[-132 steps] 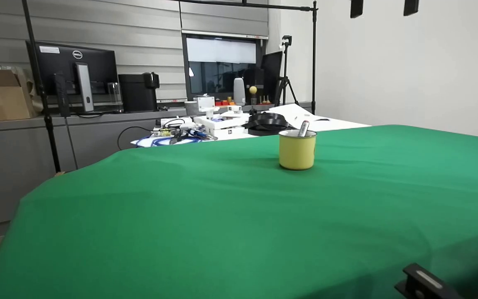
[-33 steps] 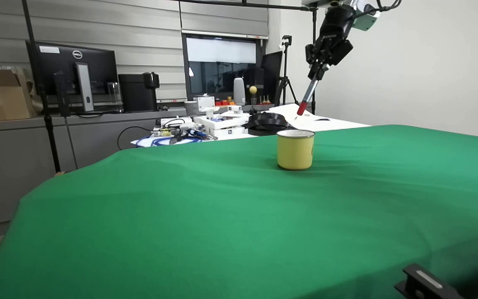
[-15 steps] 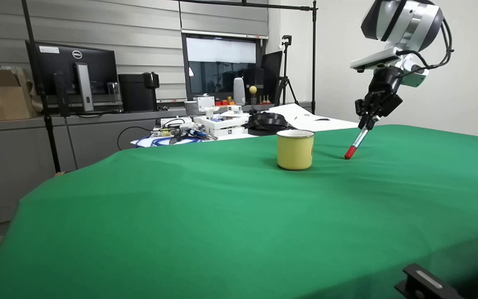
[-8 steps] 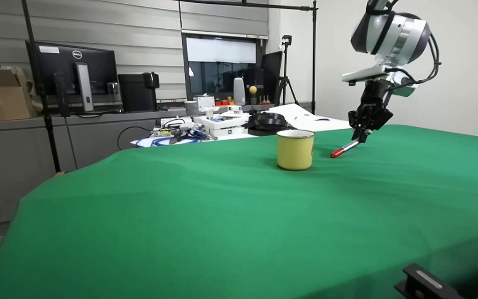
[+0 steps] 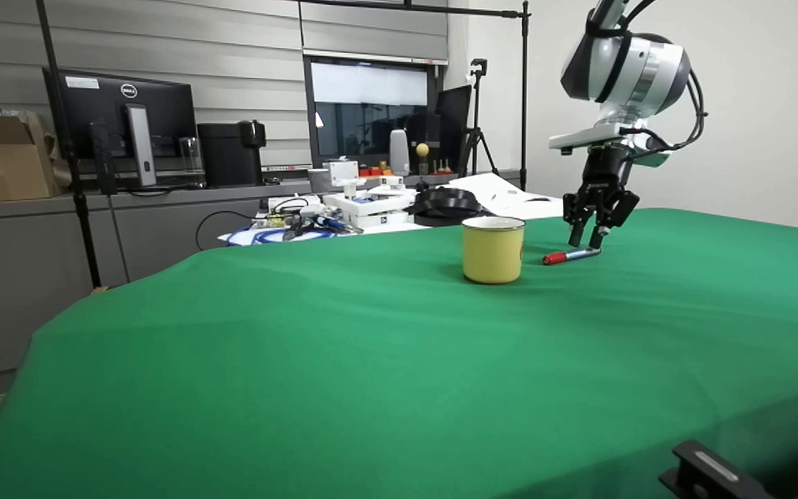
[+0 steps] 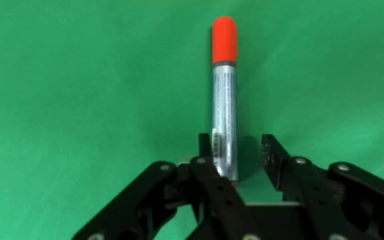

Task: Remove the marker from the cup and put it on the table

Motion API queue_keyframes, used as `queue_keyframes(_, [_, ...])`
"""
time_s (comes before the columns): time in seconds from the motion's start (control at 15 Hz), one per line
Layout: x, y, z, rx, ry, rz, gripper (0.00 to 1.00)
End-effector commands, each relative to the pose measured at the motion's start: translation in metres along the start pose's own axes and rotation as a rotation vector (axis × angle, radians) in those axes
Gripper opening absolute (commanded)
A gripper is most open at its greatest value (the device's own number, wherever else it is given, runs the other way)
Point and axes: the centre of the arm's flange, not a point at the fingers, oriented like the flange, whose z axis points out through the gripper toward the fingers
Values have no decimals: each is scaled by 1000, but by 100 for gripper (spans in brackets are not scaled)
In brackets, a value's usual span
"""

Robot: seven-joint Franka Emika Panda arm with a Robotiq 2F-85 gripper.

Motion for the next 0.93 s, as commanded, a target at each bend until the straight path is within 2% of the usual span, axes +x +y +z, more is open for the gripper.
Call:
queue_keyframes(0.0, [-46,-1,-47,4,39,-20,75])
queue_keyframes(0.27, [-101,4,-94,31,98,-95,100])
queue_keyframes(0.47, [-131,12,-118,42,123,-136,100])
queue_keyframes(0.6, [-143,18,-120,24,114,-160,100])
queue_keyframes(0.67, [-129,1,-117,43,112,-176,100])
queue_keyframes(0.87, [-133,2,-117,43,109,-184,99])
